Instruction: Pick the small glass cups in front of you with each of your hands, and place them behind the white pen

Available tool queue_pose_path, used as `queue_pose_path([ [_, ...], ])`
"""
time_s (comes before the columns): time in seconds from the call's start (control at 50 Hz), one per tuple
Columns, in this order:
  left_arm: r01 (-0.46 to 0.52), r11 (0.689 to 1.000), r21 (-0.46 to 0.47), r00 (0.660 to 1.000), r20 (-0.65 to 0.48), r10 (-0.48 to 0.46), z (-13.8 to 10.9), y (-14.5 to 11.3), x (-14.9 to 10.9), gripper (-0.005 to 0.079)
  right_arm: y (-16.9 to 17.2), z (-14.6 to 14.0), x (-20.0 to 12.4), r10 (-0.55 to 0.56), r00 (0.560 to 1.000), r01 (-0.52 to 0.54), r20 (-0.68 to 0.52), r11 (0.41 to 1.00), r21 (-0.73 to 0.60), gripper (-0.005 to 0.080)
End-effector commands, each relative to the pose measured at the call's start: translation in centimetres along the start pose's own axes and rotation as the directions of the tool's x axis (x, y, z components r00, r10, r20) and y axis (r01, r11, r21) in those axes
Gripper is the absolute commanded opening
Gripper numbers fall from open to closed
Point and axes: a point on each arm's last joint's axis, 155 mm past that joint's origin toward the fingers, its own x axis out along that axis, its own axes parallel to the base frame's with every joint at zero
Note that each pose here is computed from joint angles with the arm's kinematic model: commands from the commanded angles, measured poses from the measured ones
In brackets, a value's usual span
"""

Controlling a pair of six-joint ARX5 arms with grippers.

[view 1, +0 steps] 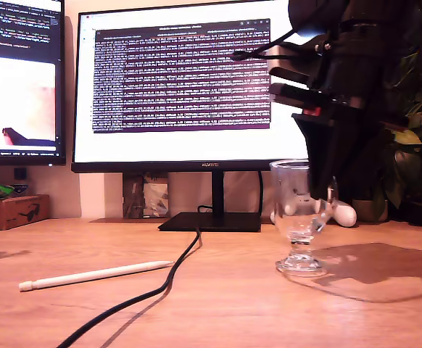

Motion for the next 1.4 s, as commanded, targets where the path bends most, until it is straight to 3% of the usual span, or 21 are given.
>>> queue_pose_path([
  [0.0, -0.026, 0.998, -0.053, 0.999, 0.028, 0.027, 0.5, 0.6, -0.1, 0.0014, 0.3, 0.2, 0.1, 0.009, 1.0, -0.009, 0.006, 1.0, -0.011, -0.0013],
  [0.14, -0.062, 0.99, -0.126, 0.997, 0.04, 0.068, 0.8, 1.2, 0.5, 0.0047, 0.3, 0.4, 0.1, 0.01, 1.0, -0.01, 0.014, 1.0, -0.012, -0.0013],
  [0.28, -0.084, 0.981, -0.172, 0.996, -0.001, 0.085, 0.2, 1.1, 1.9, 0.0272, 0.3, 0.4, 0.1, 0.01, 1.0, -0.01, 0.015, 1.0, -0.012, -0.0013],
  [0.34, -0.101, 0.98, -0.171, 0.995, -0.023, 0.098, -0.1, 1.2, 2.6, 0.0306, 0.3, 0.4, 0.1, 0.01, 1.0, -0.01, 0.016, 1.0, -0.012, -0.0013],
  [0.62, -0.148, 0.963, -0.225, 0.989, -0.042, 0.142, 0.1, 1.7, 4.9, 0.0307, 0.4, 0.2, 0.1, 0.01, 1.0, -0.01, 0.009, 1.0, -0.013, -0.0013],
  [0.96, -0.296, 0.925, -0.24, 0.955, -0.078, 0.286, 0.5, 6.0, 4.8, 0.0307, 0.6, 0.7, 0.1, 0.013, 1.0, -0.012, 0.026, 0.999, -0.034, -0.0013],
  [1.38, -0.251, 0.935, -0.249, 0.967, -0.03, 0.252, 2.4, 5.6, 5.3, 0.0307, 0.8, 1.2, 0.1, 0.017, 0.999, -0.015, 0.047, 0.999, -0.043, -0.0013],
])
